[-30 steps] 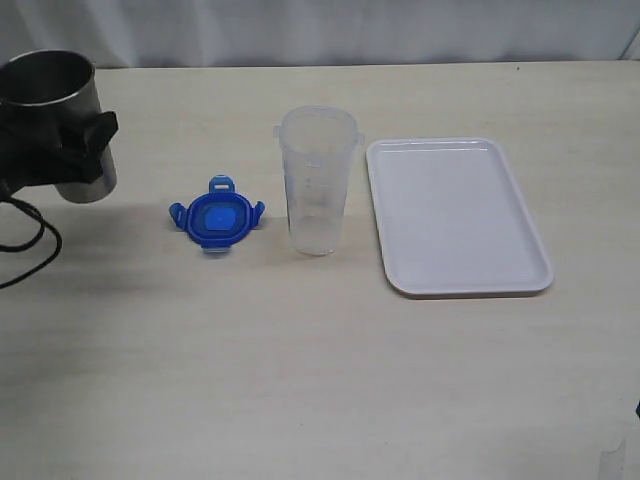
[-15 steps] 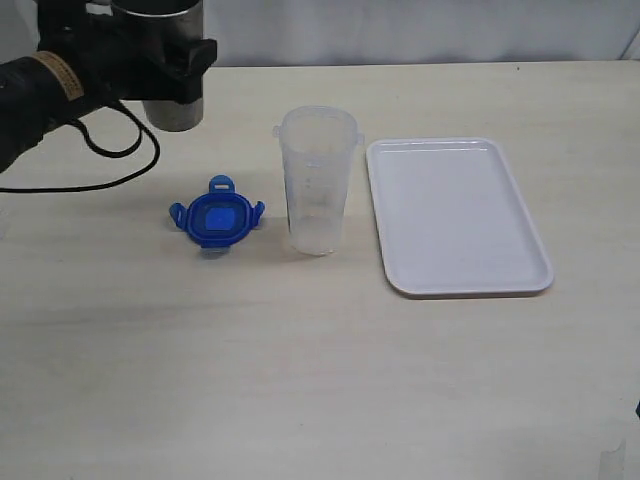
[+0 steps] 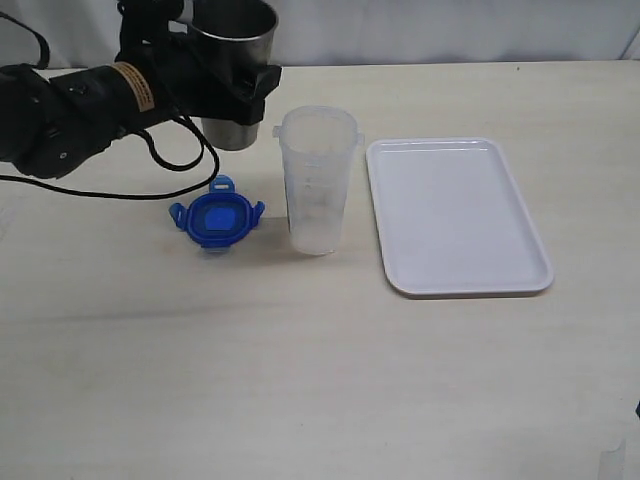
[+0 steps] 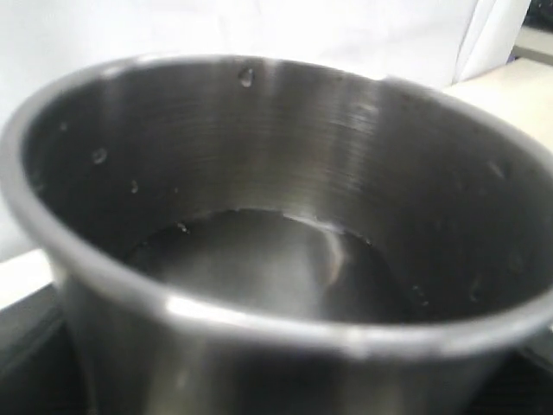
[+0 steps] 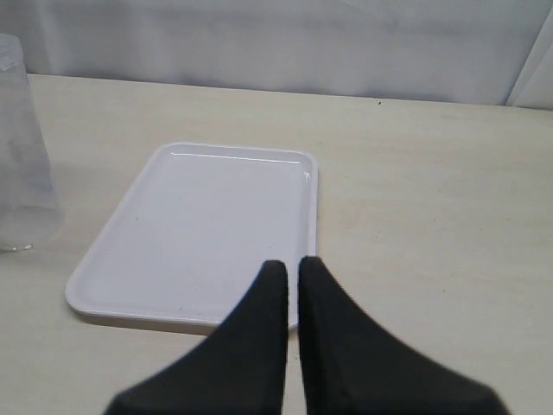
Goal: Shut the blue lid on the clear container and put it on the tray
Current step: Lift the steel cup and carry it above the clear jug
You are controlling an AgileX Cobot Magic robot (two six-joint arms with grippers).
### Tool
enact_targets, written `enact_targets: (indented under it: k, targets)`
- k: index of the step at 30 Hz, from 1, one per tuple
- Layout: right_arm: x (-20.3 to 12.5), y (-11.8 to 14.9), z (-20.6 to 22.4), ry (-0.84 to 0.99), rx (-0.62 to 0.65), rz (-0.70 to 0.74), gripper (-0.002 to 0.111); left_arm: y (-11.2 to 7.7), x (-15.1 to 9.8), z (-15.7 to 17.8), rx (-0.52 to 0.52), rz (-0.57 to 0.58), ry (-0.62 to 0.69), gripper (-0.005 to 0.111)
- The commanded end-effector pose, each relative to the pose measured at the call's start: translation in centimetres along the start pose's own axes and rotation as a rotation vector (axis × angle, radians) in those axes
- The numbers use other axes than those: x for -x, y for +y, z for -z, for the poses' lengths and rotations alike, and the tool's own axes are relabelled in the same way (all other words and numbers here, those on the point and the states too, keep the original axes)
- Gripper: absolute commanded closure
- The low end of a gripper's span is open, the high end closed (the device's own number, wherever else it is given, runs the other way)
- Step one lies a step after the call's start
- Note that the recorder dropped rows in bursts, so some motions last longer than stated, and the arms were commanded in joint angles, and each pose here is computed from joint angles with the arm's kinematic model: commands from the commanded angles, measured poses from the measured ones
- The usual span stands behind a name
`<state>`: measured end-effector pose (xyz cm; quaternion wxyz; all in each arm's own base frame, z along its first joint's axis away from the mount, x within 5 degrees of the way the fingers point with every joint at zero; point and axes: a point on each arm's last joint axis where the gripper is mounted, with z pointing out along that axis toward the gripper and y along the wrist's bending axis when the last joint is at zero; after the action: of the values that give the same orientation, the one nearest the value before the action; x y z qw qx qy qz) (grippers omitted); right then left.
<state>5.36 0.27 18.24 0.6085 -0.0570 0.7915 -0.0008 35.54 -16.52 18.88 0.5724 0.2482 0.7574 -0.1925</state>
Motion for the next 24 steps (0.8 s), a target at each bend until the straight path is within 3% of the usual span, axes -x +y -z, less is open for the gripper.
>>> enact_targets:
  k: [1,16,24]
  targets:
    - [0.0,0.0,0.0,-0.004,-0.006,0.004,0.104,-0.4,1.0,-0.4,-0.034,0.008,-0.100,0.107]
    - [0.0,0.0,0.0,-0.004,-0.006,0.004,0.104,-2.0,2.3,0.0,-0.199,-0.105,-0.259,0.107]
    - [0.0,0.0,0.0,-0.004,-0.006,0.004,0.104,-2.0,2.0,-0.1,-0.186,-0.224,-0.241,0.107]
